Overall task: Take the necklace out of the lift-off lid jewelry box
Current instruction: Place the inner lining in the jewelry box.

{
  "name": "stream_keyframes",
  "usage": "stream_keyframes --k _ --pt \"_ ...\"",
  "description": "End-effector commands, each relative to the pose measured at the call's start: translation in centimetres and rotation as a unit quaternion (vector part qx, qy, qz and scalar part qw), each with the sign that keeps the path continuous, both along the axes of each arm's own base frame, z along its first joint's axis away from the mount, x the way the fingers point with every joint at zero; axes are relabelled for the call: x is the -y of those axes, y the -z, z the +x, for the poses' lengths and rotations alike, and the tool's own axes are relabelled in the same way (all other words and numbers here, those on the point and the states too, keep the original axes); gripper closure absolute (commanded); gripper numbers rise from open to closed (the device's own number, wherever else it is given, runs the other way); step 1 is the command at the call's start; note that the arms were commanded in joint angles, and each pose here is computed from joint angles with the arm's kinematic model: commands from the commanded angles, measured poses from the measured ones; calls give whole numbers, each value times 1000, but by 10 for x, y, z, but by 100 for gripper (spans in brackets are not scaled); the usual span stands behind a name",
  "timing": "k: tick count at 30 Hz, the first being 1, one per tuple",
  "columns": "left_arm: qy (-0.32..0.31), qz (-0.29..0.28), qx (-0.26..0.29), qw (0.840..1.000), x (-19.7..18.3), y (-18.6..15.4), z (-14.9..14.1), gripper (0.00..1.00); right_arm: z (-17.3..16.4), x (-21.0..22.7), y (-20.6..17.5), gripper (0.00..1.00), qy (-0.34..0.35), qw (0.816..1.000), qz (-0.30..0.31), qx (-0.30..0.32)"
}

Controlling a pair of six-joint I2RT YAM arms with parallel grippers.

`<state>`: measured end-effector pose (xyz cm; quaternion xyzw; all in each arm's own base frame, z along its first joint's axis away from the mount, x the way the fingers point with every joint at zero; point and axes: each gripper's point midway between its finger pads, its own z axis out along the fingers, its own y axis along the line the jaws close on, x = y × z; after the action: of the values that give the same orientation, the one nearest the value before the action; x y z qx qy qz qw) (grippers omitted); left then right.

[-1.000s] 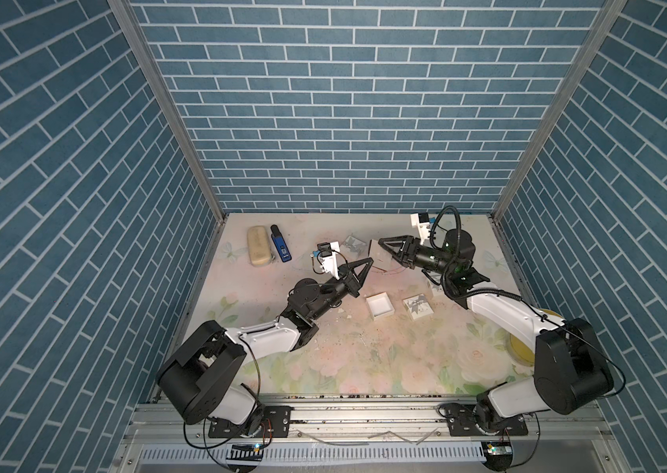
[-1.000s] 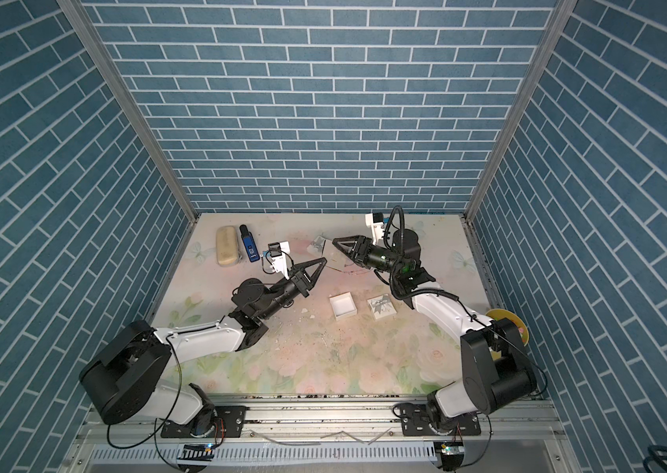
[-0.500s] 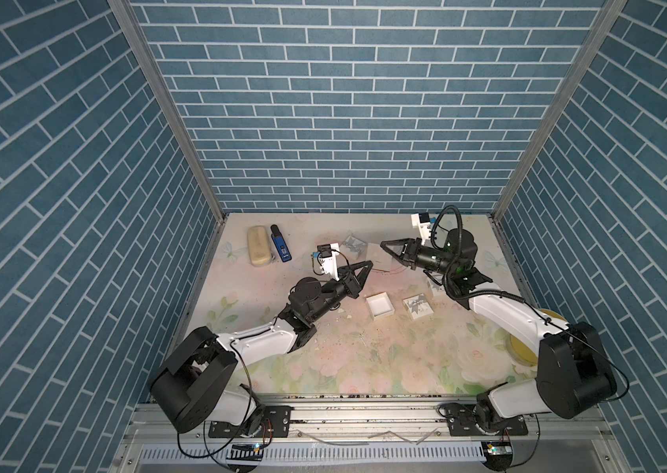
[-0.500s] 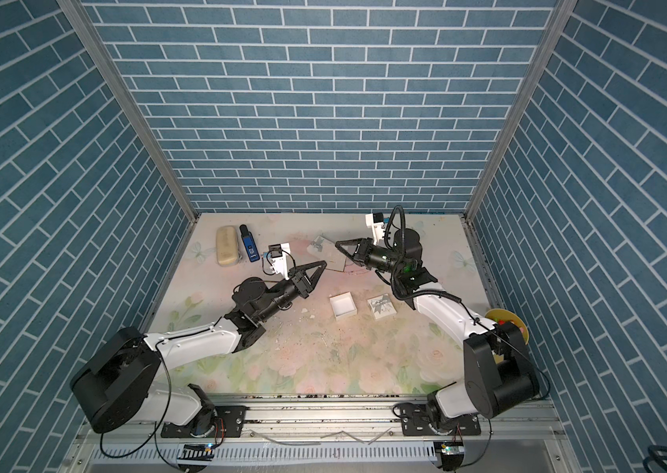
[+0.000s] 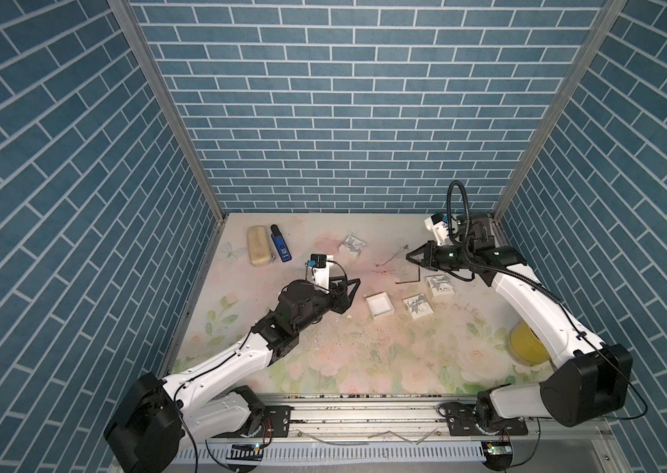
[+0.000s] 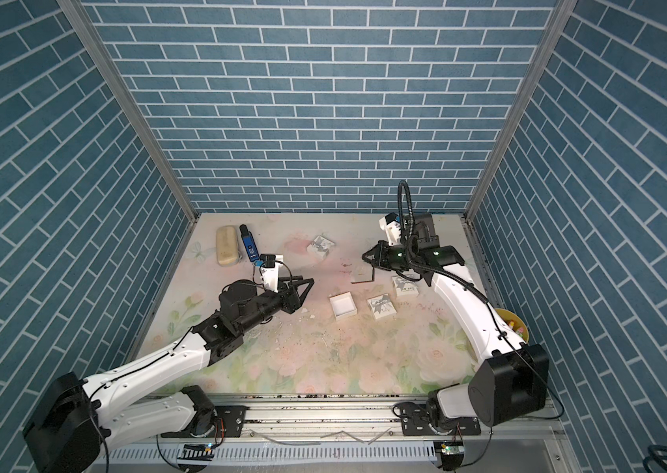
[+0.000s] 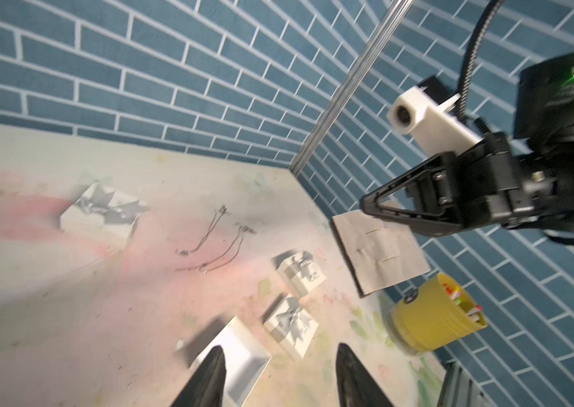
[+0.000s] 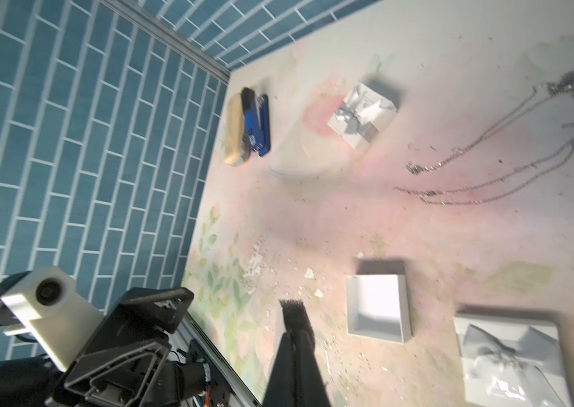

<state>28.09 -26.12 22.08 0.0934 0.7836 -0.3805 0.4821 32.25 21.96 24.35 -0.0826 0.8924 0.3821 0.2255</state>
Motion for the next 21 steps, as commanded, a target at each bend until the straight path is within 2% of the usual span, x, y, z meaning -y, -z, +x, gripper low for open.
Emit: stream_keyframes --k 1,5,11,21 --pt "0 99 -76 992 -11 59 -6 48 -22 6 47 100 -48 993 -91 -56" --pt "25 106 -134 985 5 88 -7 48 -23 -3 69 100 -80 987 -116 -82" --pt "38 71 -170 982 24 115 -2 52 -23 -21 87 100 -127 978 -121 -113" --pt "51 63 -200 976 43 137 9 59 -5 -42 113 100 -176 972 -136 -77"
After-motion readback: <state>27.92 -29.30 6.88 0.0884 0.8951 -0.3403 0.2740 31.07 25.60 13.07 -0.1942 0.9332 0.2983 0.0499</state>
